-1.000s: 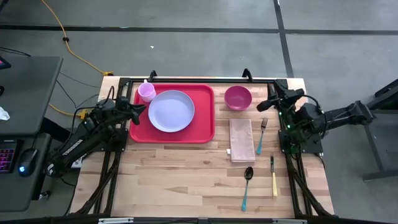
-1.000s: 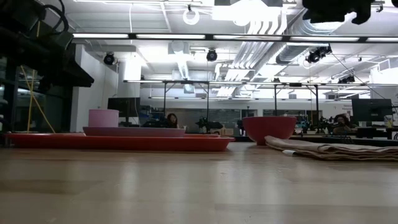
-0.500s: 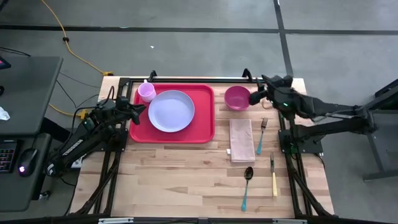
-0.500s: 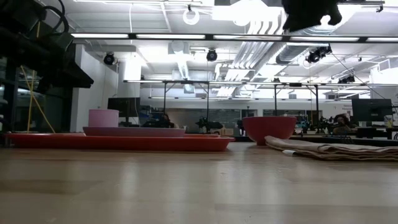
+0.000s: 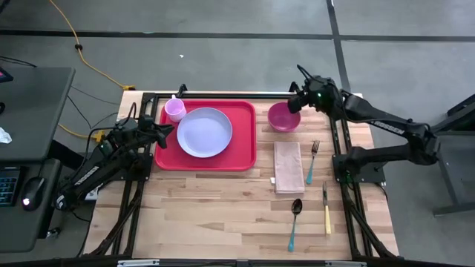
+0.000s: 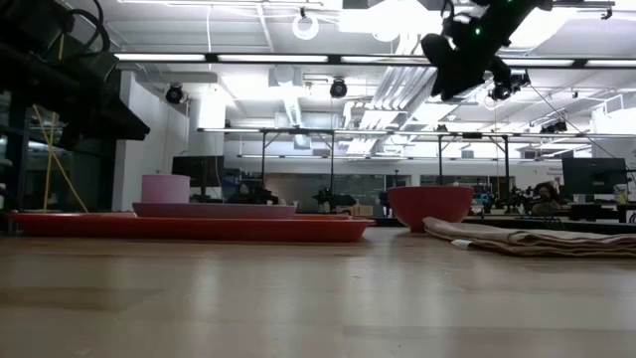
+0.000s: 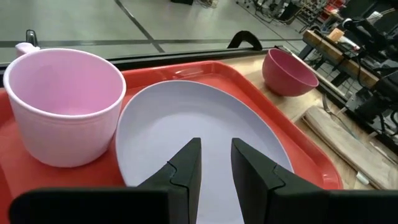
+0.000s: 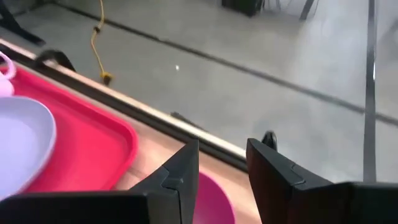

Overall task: Set up tray
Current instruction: Put the pink bowl on the light purple plate

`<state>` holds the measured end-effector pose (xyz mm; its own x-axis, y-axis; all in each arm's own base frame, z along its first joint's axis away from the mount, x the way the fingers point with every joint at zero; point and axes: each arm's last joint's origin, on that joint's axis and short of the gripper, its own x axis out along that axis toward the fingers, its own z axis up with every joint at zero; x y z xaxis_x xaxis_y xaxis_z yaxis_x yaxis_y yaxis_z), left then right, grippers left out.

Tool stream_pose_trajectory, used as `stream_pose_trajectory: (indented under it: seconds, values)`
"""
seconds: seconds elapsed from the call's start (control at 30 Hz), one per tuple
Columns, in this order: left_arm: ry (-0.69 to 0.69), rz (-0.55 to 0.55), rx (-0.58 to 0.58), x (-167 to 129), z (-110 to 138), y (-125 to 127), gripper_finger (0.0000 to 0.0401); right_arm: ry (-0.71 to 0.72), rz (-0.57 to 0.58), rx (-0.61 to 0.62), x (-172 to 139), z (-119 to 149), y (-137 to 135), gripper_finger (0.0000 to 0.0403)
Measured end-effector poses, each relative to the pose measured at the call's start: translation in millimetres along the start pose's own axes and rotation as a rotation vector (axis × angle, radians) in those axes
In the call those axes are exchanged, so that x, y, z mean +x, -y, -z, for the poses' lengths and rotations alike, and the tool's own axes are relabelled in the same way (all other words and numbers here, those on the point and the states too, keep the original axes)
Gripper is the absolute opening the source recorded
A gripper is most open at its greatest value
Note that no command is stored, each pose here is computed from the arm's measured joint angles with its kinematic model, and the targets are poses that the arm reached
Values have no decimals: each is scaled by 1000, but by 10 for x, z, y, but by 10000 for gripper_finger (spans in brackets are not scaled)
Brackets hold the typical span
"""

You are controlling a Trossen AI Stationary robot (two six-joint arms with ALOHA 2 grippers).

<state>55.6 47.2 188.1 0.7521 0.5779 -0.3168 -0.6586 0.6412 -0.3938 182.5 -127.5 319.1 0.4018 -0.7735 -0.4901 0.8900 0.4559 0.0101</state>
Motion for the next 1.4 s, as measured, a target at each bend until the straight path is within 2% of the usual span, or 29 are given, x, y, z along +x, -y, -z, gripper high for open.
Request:
stream_pose_trajectory:
  seconds: [0.43, 0.67, 0.8, 0.97, 1.27, 1.4]
  values:
    - [64, -42, 0, 2, -42, -2, 117, -39, 26, -13, 112, -5, 114, 113]
    - [149, 72, -23, 223, 104, -15, 117, -38, 33, -14, 112, -5, 116, 113]
    - [185, 98, -8, 238, 107, 66, 117, -39, 33, -14, 112, -4, 117, 113]
    - [149, 96, -15, 245, 185, 161, 117, -58, 27, -37, 110, 14, 118, 113]
    - [166, 59, -10, 197, 277, 306, 117, -178, 14, -20, 190, 87, 234, 113]
    - [164, 77, -4, 172, 302, 344, 117, -225, 7, -11, 272, 114, 269, 113]
